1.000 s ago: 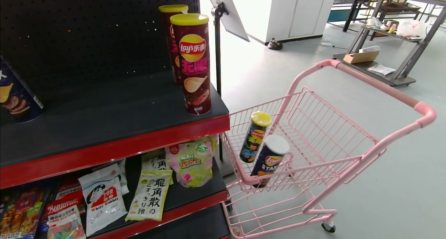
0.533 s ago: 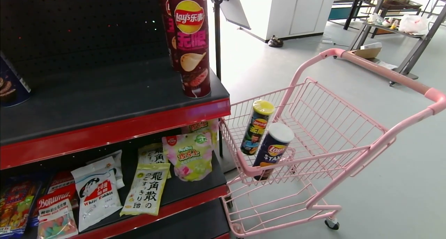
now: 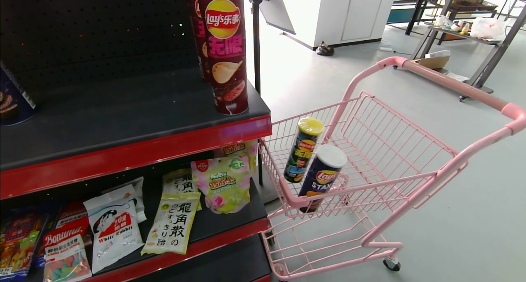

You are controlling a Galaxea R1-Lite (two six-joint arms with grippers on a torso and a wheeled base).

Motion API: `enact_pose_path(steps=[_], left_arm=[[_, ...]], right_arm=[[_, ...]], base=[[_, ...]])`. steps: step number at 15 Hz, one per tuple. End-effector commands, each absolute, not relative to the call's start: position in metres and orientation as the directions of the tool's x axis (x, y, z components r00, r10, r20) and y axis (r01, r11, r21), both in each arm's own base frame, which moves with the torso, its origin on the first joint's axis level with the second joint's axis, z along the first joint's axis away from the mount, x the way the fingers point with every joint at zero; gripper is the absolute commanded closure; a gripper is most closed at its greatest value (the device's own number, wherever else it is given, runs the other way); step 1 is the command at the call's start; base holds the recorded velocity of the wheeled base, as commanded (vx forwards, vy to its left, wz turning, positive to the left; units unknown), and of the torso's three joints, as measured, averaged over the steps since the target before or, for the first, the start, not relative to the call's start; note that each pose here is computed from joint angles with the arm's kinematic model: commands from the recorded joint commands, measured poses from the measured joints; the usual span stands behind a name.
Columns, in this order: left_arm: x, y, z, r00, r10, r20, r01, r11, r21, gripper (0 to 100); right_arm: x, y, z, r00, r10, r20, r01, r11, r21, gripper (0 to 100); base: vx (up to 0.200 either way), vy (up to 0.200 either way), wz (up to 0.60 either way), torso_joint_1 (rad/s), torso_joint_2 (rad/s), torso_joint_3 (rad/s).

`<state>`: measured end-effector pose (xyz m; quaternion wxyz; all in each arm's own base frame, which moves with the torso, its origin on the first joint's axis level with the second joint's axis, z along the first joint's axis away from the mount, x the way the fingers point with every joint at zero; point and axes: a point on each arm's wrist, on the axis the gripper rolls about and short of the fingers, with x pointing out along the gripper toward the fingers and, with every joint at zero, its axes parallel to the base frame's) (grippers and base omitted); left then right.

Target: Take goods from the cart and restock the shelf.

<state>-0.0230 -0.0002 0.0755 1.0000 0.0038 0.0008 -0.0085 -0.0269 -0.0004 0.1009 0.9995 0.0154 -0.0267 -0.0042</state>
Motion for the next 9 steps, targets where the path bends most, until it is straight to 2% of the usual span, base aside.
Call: enact_pose_path(steps=[1,2,3,6,9], left_arm=[[-0.023,0.000,0.075,1.000,-0.017,-0.003,0.017,1.000,0.008,0],[-0.023,0.000,0.075,1.000,-0.017,-0.003,0.017,1.000,0.008,0],[-0.023,0.000,0.075,1.000,-0.017,-0.003,0.017,1.000,0.008,0],[-0.023,0.000,0.076,1.000,0.000,-0.002,0.000,1.000,0.006,0],[-0.023,0.000,0.075,1.000,0.000,-0.003,0.000,1.000,0.008,0]], right_arm=[[0.026,0.001,0.239,0.999,0.051,0.003,-0.051,0.988,0.147,0],[0.034,0.002,0.241,0.997,0.070,-0.017,-0.068,0.990,0.123,0],[0.058,0.005,0.239,0.987,0.131,-0.095,-0.126,0.990,0.057,0],[0.132,0.012,0.219,0.972,0.159,-0.170,-0.144,0.985,0.097,0],[0.171,0.029,0.185,0.933,0.276,-0.232,-0.238,0.955,0.180,0]], base=[[0.000,0.000,0.00,0.000,0.00,0.000],[0.000,0.000,0.00,0.000,0.00,0.000],[0.000,0.000,0.00,0.000,0.00,0.000],[0.000,0.000,0.00,0.000,0.00,0.000],[0.000,0.000,0.00,0.000,0.00,0.000]])
